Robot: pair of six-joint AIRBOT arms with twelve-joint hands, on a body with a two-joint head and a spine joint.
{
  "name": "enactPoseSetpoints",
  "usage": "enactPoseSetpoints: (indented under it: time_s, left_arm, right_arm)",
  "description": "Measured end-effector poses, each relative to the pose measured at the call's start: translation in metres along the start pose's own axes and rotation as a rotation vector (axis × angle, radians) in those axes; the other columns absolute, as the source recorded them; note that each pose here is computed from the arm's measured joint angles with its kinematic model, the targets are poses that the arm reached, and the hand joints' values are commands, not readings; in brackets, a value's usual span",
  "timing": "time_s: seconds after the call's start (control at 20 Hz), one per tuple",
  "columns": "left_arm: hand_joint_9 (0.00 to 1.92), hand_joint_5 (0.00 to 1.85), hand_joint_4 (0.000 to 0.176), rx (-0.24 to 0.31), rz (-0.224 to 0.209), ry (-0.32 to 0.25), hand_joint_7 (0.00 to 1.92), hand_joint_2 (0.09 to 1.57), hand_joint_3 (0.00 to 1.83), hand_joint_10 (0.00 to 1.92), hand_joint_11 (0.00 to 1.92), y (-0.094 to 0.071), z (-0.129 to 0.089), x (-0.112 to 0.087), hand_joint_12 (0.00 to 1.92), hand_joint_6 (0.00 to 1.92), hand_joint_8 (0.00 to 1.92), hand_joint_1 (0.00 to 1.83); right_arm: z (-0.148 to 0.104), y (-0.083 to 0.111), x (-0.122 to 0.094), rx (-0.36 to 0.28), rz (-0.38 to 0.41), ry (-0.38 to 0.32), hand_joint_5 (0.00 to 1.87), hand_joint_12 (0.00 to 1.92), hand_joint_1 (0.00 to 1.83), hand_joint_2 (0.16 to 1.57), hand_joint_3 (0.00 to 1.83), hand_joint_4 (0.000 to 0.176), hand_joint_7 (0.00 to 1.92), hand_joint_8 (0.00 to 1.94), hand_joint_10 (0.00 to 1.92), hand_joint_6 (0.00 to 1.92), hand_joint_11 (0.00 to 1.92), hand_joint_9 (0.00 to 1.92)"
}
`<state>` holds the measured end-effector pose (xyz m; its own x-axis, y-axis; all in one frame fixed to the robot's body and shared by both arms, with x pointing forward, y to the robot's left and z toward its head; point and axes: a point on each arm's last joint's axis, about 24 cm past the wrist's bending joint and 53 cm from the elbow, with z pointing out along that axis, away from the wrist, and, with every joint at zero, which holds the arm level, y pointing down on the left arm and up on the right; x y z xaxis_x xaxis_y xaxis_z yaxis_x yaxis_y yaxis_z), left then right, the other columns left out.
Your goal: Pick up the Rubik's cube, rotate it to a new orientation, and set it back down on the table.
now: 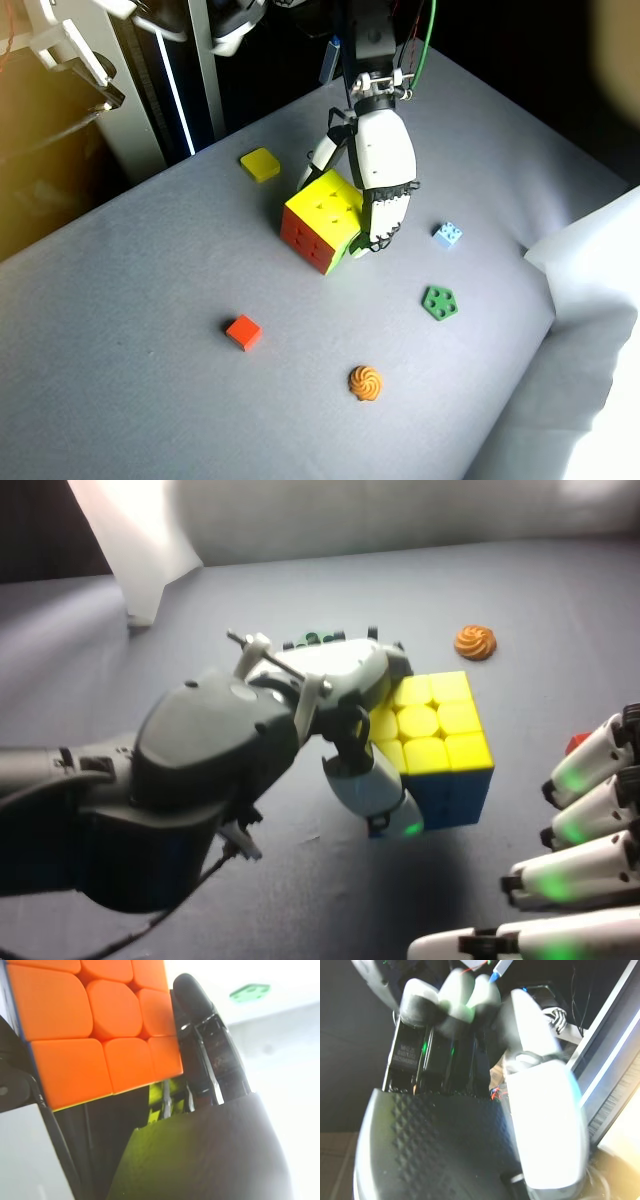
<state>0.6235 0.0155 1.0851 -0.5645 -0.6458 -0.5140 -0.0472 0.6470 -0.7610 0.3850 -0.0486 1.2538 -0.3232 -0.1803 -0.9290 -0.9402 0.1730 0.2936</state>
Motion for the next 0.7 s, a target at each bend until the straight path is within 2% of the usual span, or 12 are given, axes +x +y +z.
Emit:
enactPoseSetpoints:
  time_s: [0.1, 0.15, 0.25, 0.4, 0.5, 0.55, 0.6, 0.65, 0.7]
  left_arm:
    - [0.75, 0.94, 0.000, 0.013, 0.001, 0.003, 0.86, 1.16, 0.00, 1.45, 0.55, -0.004, -0.001, -0.004, 1.32, 0.82, 1.27, 1.36]
    - [0.73, 0.93, 0.000, 0.017, 0.001, 0.004, 0.85, 1.17, 0.00, 1.49, 0.53, -0.005, -0.002, -0.007, 1.35, 0.81, 1.31, 1.36]
    - [0.75, 0.96, 0.000, 0.032, -0.002, 0.003, 0.88, 1.16, 0.00, 1.44, 0.53, -0.011, -0.003, -0.012, 1.28, 0.78, 1.24, 1.36]
    - [0.78, 0.93, 0.000, 0.067, -0.001, -0.006, 0.92, 1.15, 0.00, 1.38, 0.54, -0.025, -0.005, -0.023, 1.19, 0.91, 1.15, 1.37]
    - [0.76, 0.90, 0.000, 0.077, 0.001, 0.003, 0.88, 1.16, 0.00, 1.41, 0.56, -0.027, -0.007, -0.023, 1.23, 0.95, 1.24, 1.36]
    - [0.74, 0.88, 0.000, 0.082, -0.001, 0.008, 0.86, 1.17, 0.00, 1.45, 0.54, -0.029, -0.009, -0.024, 1.27, 0.97, 1.26, 1.36]
    - [0.73, 0.88, 0.000, 0.086, -0.001, 0.009, 0.85, 1.18, 0.00, 1.46, 0.53, -0.031, -0.010, -0.024, 1.28, 0.96, 1.28, 1.36]
    - [0.68, 0.86, 0.000, 0.093, -0.001, 0.009, 0.81, 1.20, 0.00, 1.51, 0.53, -0.034, -0.013, -0.026, 1.34, 0.95, 1.41, 1.35]
    - [0.66, 0.83, 0.000, 0.094, -0.005, 0.010, 0.78, 1.21, 0.00, 1.53, 0.50, -0.034, -0.014, -0.028, 1.37, 1.02, 1.45, 1.34]
  right_arm:
    - [0.000, 0.000, 0.000, 0.001, 0.001, -0.001, 0.28, 1.92, 1.30, 1.09, 0.53, 0.000, 0.61, 1.79, 1.92, 0.00, 1.12, 1.11]
    - [0.000, -0.001, -0.001, 0.004, 0.002, -0.004, 0.25, 1.92, 1.29, 1.07, 0.59, 0.000, 0.60, 1.82, 1.92, 0.00, 1.13, 1.11]
    - [0.000, -0.004, -0.003, 0.016, 0.007, -0.011, 0.20, 1.92, 1.31, 1.00, 0.70, 0.000, 0.64, 1.80, 1.92, 0.00, 1.13, 1.12]
    - [-0.001, -0.013, -0.012, 0.056, 0.046, -0.049, 0.18, 1.92, 1.32, 0.99, 0.70, 0.000, 0.64, 1.79, 1.92, 0.00, 1.08, 1.12]
    - [-0.002, -0.022, -0.019, 0.092, 0.061, -0.075, 0.18, 1.92, 1.31, 1.02, 0.63, 0.000, 0.64, 1.76, 1.92, 0.00, 1.04, 1.10]
    - [-0.004, -0.033, -0.024, 0.137, 0.061, -0.100, 0.18, 1.92, 1.31, 1.01, 0.66, 0.000, 0.64, 1.78, 1.92, 0.00, 1.04, 1.10]
    - [-0.005, -0.036, -0.027, 0.151, 0.059, -0.110, 0.18, 1.92, 1.31, 0.99, 0.72, 0.000, 0.64, 1.82, 1.92, 0.00, 1.05, 1.11]
    - [-0.008, -0.045, -0.034, 0.193, 0.065, -0.141, 0.15, 1.92, 1.30, 1.01, 0.71, 0.000, 0.62, 1.84, 1.92, 0.00, 1.02, 1.09]
    - [-0.009, -0.049, -0.036, 0.209, 0.070, -0.154, 0.11, 1.92, 1.29, 1.03, 0.71, 0.000, 0.59, 1.87, 1.92, 0.00, 1.01, 1.07]
